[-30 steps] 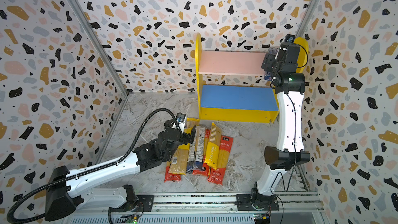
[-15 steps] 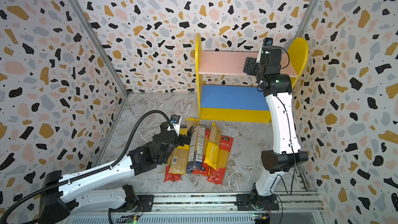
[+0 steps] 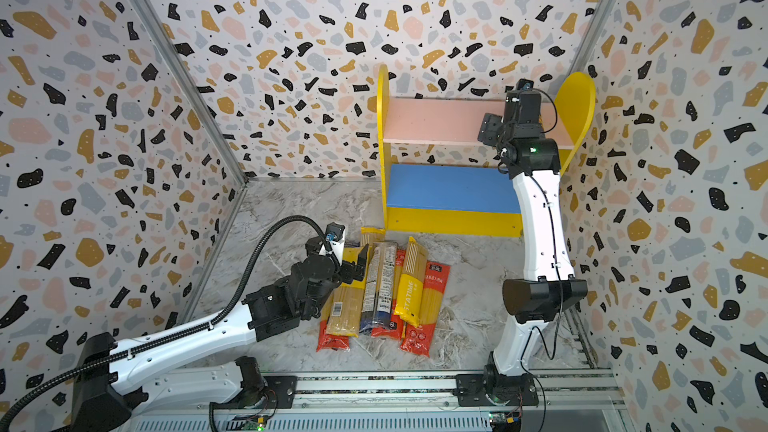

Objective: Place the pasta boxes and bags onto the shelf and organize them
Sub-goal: 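Lower the Barilla box onto the pink upper shelf with the right gripper, then open the right gripper and pull it back from the box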

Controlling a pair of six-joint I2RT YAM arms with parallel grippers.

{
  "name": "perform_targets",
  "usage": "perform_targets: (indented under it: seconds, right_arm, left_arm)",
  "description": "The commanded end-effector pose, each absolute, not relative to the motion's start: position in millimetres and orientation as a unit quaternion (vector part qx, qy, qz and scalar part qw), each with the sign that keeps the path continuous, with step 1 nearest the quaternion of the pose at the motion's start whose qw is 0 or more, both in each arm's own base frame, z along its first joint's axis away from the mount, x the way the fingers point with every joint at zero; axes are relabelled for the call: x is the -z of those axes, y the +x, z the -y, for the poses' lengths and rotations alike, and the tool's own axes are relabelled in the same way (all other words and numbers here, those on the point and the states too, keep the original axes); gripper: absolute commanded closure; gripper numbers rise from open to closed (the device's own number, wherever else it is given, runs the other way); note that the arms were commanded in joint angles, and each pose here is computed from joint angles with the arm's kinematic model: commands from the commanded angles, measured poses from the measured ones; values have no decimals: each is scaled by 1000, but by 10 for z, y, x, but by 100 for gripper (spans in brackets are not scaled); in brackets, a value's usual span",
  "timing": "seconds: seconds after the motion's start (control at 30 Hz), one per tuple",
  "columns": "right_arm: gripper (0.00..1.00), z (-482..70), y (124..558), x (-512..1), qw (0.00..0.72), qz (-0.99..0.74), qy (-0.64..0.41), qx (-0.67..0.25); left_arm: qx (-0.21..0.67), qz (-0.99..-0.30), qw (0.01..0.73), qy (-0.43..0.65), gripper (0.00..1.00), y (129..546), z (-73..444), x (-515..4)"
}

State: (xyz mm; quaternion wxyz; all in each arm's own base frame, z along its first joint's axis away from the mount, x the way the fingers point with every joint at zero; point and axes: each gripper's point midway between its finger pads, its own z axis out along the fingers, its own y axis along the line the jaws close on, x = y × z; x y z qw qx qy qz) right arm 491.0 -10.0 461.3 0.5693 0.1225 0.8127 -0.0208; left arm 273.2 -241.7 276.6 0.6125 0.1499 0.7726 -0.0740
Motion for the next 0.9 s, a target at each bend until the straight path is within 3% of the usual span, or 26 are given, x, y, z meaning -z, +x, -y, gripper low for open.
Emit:
perform_targets:
  seconds: [0.0,0.47,0.63,0.87]
  right_arm:
    - [19,419,4804,-4501,542,-823,161,48]
    - [18,82,4542,-4852,584,-804,110,1]
    - [18,-451,4238,-5066,609,-790,60,-32]
    - [17,-1262,3626,-4854,605,-794,3,-67]
  left_arm:
    - [75,-762,627,144,0,2733,2413,-2849]
    - [89,-764,623,141,0,2738,2467,-2880]
    - [98,-765,624,131,0,2708,2415,-2893]
    - [94,-768,623,118,1,2643,2251,-2928]
